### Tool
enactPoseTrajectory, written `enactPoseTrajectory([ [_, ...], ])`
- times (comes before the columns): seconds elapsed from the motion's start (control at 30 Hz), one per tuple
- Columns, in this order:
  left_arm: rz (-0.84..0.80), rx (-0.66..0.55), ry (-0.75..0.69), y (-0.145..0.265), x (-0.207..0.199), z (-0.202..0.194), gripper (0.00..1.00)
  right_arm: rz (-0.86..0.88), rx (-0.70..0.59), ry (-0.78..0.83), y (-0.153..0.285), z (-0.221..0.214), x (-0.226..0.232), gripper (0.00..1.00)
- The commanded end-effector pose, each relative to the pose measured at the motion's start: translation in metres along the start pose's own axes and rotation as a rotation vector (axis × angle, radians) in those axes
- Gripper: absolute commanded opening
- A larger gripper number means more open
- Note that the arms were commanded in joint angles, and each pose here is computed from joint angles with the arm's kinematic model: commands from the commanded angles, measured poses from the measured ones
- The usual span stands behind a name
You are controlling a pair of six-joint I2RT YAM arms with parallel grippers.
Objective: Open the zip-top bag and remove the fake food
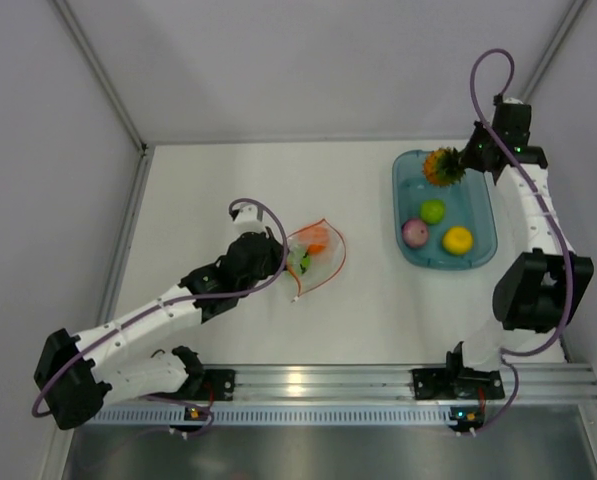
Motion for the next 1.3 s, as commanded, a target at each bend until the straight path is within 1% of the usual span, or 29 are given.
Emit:
enactPoseTrajectory([
  [0.0, -0.044, 0.002, -0.015, 0.001, -0.012, 0.009, 0.00, -0.017, 0.080, 0.006, -0.012, 0.017, -0.008, 0.00],
  [0.03, -0.046, 0.004, -0.015, 0.001, -0.012, 0.009, 0.00, -0.047, 0.073, 0.021, -0.011, 0.029, -0.010, 0.00],
  [0.07, -0.046, 0.004, -0.016, 0.000, -0.012, 0.009, 0.00, -0.057, 0.161, 0.028, -0.025, 0.019, -0.011, 0.00],
  [0.1, -0.046, 0.006, -0.018, 0.000, -0.012, 0.009, 0.00, -0.093, 0.192, 0.038, -0.029, 0.018, -0.015, 0.00],
  [0.13, -0.045, 0.005, -0.021, 0.000, -0.012, 0.009, 0.00, -0.109, 0.190, 0.047, -0.030, 0.025, -0.016, 0.00],
  [0.2, -0.050, 0.005, -0.021, 0.000, -0.013, 0.010, 0.00, -0.100, 0.272, 0.063, -0.043, 0.015, -0.018, 0.00],
  [0.3, -0.045, 0.001, -0.027, 0.000, -0.012, 0.010, 0.00, -0.090, 0.322, 0.087, -0.053, 0.009, -0.019, 0.00],
  [0.37, -0.048, 0.002, -0.033, -0.001, -0.013, 0.011, 0.00, -0.099, 0.331, 0.100, -0.057, 0.010, -0.020, 0.04],
  [0.4, -0.048, 0.007, -0.034, -0.001, -0.014, 0.011, 0.00, -0.103, 0.360, 0.105, -0.064, 0.006, -0.022, 0.05],
  [0.47, -0.048, 0.007, -0.035, -0.001, -0.014, 0.011, 0.00, -0.117, 0.356, 0.110, -0.069, 0.010, -0.022, 0.24],
  [0.5, -0.048, 0.007, -0.035, -0.001, -0.014, 0.011, 0.00, -0.125, 0.356, 0.110, -0.070, 0.011, -0.023, 0.31],
  [0.53, -0.049, 0.006, -0.036, -0.001, -0.014, 0.011, 0.00, -0.145, 0.336, 0.114, -0.068, 0.015, -0.024, 0.40],
  [0.57, -0.047, 0.006, -0.038, -0.001, -0.013, 0.011, 0.00, -0.155, 0.323, 0.115, -0.066, 0.017, -0.025, 0.46],
  [0.6, -0.048, 0.005, -0.037, 0.000, -0.013, 0.011, 0.00, -0.169, 0.303, 0.115, -0.060, 0.022, -0.025, 0.56],
  [0.63, -0.043, 0.005, -0.040, 0.000, -0.012, 0.011, 0.00, -0.197, 0.276, 0.117, -0.055, 0.029, -0.027, 0.81],
  [0.67, -0.043, 0.005, -0.040, 0.000, -0.013, 0.011, 0.00, -0.208, 0.256, 0.118, -0.050, 0.035, -0.027, 0.88],
  [0.77, -0.041, 0.005, -0.039, 0.000, -0.013, 0.012, 0.00, -0.210, 0.159, 0.114, -0.020, 0.059, -0.026, 0.99],
  [0.83, -0.040, 0.004, -0.038, 0.000, -0.014, 0.012, 0.00, -0.217, 0.109, 0.114, -0.005, 0.068, -0.025, 0.99],
  [0.9, -0.046, -0.002, -0.036, 0.000, -0.016, 0.014, 0.00, -0.205, 0.010, 0.106, 0.024, 0.082, -0.021, 0.99],
  [0.93, -0.045, -0.003, -0.036, 0.000, -0.017, 0.015, 0.00, -0.149, 0.017, 0.110, 0.025, 0.074, -0.017, 0.99],
  [0.97, -0.047, -0.006, -0.035, 0.000, -0.017, 0.015, 0.00, -0.106, -0.055, 0.108, 0.050, 0.079, -0.012, 0.99],
  [1.0, -0.048, -0.009, -0.032, 0.000, -0.019, 0.017, 0.00, -0.058, -0.141, 0.094, 0.056, 0.085, -0.007, 0.99],
  [1.03, -0.049, -0.012, -0.035, 0.000, -0.020, 0.018, 0.00, 0.067, -0.120, 0.083, 0.049, 0.066, 0.001, 0.99],
  [1.07, -0.050, -0.015, -0.036, 0.000, -0.020, 0.019, 0.00, 0.148, -0.207, 0.076, 0.076, 0.067, 0.009, 0.99],
  [1.1, -0.056, -0.024, -0.033, 0.001, -0.023, 0.021, 0.00, 0.340, -0.326, 0.077, 0.083, 0.074, 0.023, 1.00],
  [1.13, -0.054, -0.026, -0.034, 0.001, -0.023, 0.022, 0.00, 0.425, -0.280, 0.055, 0.069, 0.044, 0.026, 0.99],
  [1.17, -0.050, -0.031, -0.036, 0.001, -0.024, 0.023, 0.00, 0.501, -0.332, 0.047, 0.085, 0.041, 0.033, 0.99],
  [1.2, -0.046, -0.036, -0.039, 0.001, -0.026, 0.026, 0.00, 0.594, -0.319, -0.005, 0.083, 0.028, 0.042, 0.99],
  [1.27, -0.044, -0.042, -0.043, 0.001, -0.028, 0.028, 0.00, 0.647, -0.307, -0.005, 0.096, 0.018, 0.053, 0.99],
])
Point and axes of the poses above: each gripper's point midway between its finger pads, its own y axis back along the fingers, its own x axis along the line the jaws close on, z = x × y, the point moved 10 cm from there along y, back along the fingers, and after that the axes turned 10 degrees about y, right-handed, at the moved point
